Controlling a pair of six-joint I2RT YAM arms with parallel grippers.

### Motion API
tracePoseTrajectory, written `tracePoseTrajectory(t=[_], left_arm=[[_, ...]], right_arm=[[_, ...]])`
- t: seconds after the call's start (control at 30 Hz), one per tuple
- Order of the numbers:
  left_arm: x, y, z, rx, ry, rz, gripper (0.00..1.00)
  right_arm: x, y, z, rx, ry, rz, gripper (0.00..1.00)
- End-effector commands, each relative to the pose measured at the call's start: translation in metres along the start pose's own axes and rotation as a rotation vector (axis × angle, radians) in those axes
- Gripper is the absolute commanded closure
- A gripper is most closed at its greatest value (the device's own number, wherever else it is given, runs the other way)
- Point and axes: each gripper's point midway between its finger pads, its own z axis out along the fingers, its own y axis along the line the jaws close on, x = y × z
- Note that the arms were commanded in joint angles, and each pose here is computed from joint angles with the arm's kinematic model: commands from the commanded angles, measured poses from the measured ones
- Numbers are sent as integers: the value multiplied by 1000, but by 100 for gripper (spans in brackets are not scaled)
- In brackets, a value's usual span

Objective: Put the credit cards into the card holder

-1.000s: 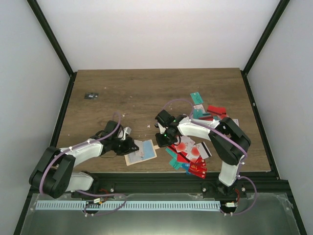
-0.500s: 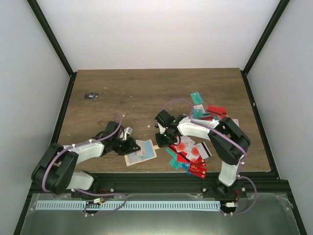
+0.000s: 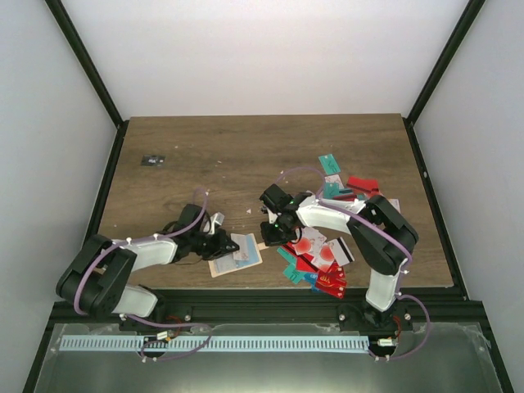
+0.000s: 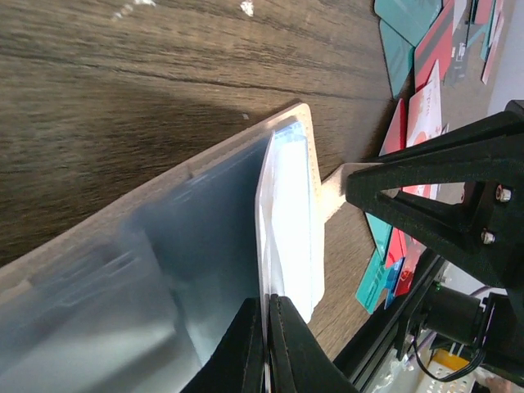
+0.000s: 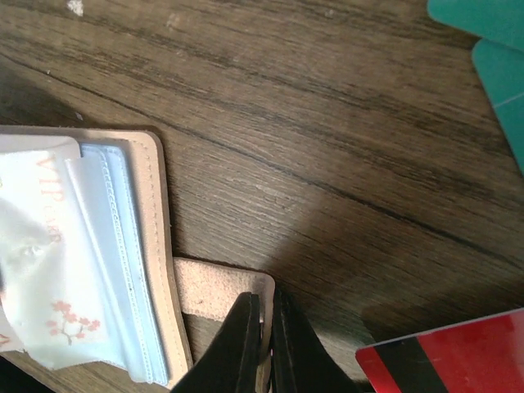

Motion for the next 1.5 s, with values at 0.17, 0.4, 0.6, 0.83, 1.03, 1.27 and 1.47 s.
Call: tracePoseTrajectory(t=[0.17, 0.4, 0.6, 0.83, 1.03, 1.27, 1.47], left_arm=[[7, 9, 6, -37, -15, -44, 95], [12, 14, 5, -55, -14, -52, 90], [19, 19, 3, -45, -23, -66, 89], [21, 15, 12, 2, -34, -97, 89], [20, 13, 15, 7, -41, -97, 89], [13, 14, 18, 6, -67, -114, 89], [13, 15, 21, 11, -64, -130, 88]], right_arm=[[22, -23, 12, 86, 43, 206, 99], [23, -36, 11, 134, 25, 299, 99], [24, -37, 10, 114, 17, 348, 99], [29, -35, 16, 81, 36, 377, 99], [34, -36, 17, 78, 49, 393, 99], [37, -36, 18, 74, 53, 397, 99], [37, -37, 17, 75, 54, 394, 99]])
